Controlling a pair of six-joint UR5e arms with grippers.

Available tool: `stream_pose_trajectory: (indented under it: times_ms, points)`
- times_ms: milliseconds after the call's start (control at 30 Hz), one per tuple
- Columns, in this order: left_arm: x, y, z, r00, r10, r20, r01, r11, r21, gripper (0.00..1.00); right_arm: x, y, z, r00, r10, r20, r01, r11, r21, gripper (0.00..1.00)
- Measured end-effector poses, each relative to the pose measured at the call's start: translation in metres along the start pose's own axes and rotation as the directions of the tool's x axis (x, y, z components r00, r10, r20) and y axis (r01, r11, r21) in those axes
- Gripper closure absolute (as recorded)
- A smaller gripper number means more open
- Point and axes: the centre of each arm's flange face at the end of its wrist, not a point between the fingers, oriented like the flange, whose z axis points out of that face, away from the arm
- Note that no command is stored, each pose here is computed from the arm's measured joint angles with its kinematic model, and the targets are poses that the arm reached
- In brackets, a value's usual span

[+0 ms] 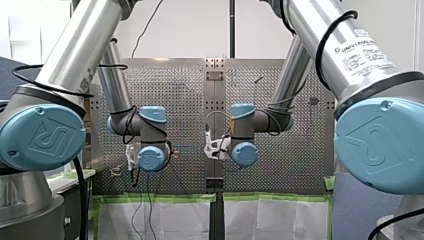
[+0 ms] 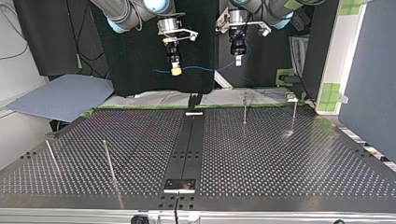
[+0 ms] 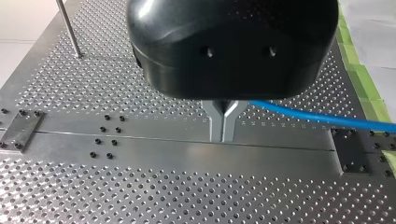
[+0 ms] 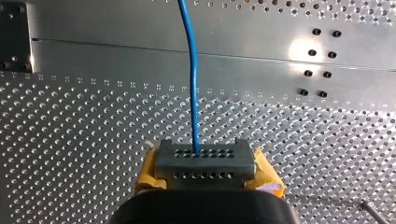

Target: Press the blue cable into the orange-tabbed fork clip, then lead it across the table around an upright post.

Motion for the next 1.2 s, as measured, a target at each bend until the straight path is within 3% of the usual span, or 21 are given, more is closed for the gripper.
stream_pose_trajectory:
  times_ms: [167, 367, 467, 633, 767, 967, 1200]
  points:
    - [-0.001, 0.004, -0.002, 1.0000, 0.004, -0.008, -0.004, 1.0000, 0.000, 1.00, 0.001, -0.002, -0.005, 1.0000, 0.005, 0.006, -0.005, 1.0000, 0.002, 1.00]
    - [-0.007, 0.011, -0.013, 0.9990, 0.022, -0.039, -0.021, 0.9992, 0.033, 1.00, 0.009, -0.016, -0.037, 0.9982, 0.035, 0.050, -0.037, 0.9984, 0.044, 1.00]
    - [-0.013, 0.011, -0.016, 0.9987, 0.025, -0.044, -0.022, 0.9983, 0.054, 1.00, 0.010, -0.022, -0.053, 0.9964, 0.033, 0.077, -0.038, 0.9971, 0.066, 1.00]
    - [-0.023, 0.010, -0.018, 0.9985, 0.027, -0.048, -0.024, 0.9977, 0.064, 1.00, 0.006, -0.024, -0.065, 0.9923, 0.019, 0.122, -0.029, 0.9965, 0.079, 1.00]
    - [-0.025, 0.011, -0.020, 0.9972, 0.037, -0.065, -0.033, 0.9974, 0.065, 1.00, 0.005, -0.024, -0.068, 0.9898, 0.012, 0.142, -0.023, 0.9964, 0.081, 1.00]
    - [-0.025, 0.014, -0.022, 0.9951, 0.050, -0.085, -0.044, 0.9969, 0.065, 1.00, 0.004, -0.023, -0.068, 0.9891, 0.010, 0.147, -0.023, 0.9965, 0.081, 1.00]
    - [-0.042, 0.013, -0.019, 0.9988, 0.010, -0.048, -0.008, 0.9986, 0.053, 1.00, 0.030, -0.015, -0.055, 0.9918, 0.056, 0.115, -0.060, 0.9976, 0.033, 1.00]
